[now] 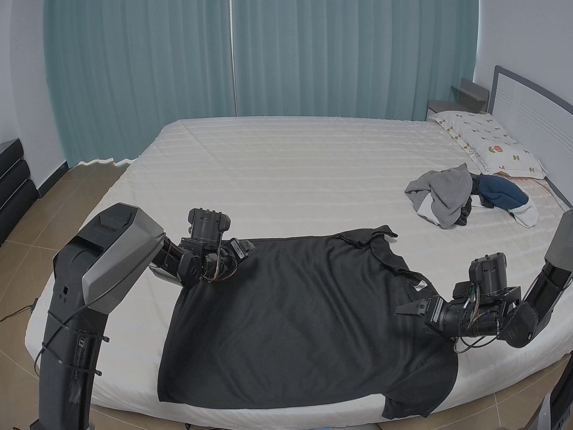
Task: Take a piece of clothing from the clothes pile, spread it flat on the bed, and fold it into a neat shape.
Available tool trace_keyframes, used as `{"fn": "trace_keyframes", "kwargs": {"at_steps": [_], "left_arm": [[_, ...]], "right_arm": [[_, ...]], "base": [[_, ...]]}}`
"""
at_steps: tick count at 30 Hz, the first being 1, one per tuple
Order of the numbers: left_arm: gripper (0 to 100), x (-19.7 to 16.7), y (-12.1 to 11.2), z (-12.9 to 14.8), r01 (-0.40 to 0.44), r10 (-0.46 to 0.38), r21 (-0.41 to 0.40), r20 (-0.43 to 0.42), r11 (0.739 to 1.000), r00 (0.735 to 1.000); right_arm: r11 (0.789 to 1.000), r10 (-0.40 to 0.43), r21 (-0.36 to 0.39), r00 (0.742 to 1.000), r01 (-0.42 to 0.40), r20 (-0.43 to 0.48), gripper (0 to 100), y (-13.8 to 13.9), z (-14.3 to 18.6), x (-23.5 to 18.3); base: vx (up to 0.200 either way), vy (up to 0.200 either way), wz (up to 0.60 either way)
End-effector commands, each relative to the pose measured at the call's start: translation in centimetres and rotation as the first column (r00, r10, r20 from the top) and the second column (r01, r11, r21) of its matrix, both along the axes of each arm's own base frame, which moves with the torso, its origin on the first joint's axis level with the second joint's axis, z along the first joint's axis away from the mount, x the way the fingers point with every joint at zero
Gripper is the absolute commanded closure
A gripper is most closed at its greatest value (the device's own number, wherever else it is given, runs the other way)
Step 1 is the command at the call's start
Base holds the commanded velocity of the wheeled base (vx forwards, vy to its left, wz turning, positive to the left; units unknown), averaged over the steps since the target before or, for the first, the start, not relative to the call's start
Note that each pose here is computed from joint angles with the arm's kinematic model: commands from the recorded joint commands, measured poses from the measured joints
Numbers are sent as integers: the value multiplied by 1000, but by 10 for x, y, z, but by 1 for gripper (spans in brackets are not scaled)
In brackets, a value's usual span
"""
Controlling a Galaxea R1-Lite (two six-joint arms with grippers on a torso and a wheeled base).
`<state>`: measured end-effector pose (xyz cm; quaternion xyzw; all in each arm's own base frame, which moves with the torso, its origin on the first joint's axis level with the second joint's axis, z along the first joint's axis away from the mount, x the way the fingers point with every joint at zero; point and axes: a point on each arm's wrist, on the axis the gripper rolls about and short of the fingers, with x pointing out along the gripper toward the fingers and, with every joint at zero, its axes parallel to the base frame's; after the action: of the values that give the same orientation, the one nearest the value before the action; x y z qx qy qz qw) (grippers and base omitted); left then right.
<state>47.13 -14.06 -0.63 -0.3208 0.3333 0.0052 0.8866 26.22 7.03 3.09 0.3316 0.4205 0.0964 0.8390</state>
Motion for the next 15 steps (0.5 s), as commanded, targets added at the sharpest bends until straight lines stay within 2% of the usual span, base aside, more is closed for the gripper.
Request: {"fn": "trace_keyframes", "kwargs": {"at_steps": [1,3,5,6,8,10,15], "left_arm": [[0,20,21,-14,-51,51,4,19,999,999],[0,28,34,-8,-81,81,-2,47,997,996],[0,30,37,-6,-88,88,-5,51,996,995],[0,34,47,-2,-107,108,-9,67,994,992],[0,36,51,0,-115,115,-12,76,993,990],[0,46,65,10,-144,145,-24,119,989,982],[0,61,82,19,-177,181,-39,179,983,967]], "right_arm": [[1000,1,0,1000,-1,-1,0,0,0,0],[1000,1,0,1000,-1,-3,0,0,-1,0],[1000,1,-1,1000,-1,-4,0,0,-1,0],[1000,1,-6,1000,-1,-8,0,0,-3,1],[1000,1,-7,1000,-1,-10,0,0,-4,1],[1000,2,-6,1000,-2,-12,0,0,-4,1],[1000,2,-6,1000,-2,-12,0,0,-4,1]], "base": [[0,0,0],[0,0,0],[0,0,0],[0,0,0],[0,0,0],[0,0,0],[0,0,0]]}}
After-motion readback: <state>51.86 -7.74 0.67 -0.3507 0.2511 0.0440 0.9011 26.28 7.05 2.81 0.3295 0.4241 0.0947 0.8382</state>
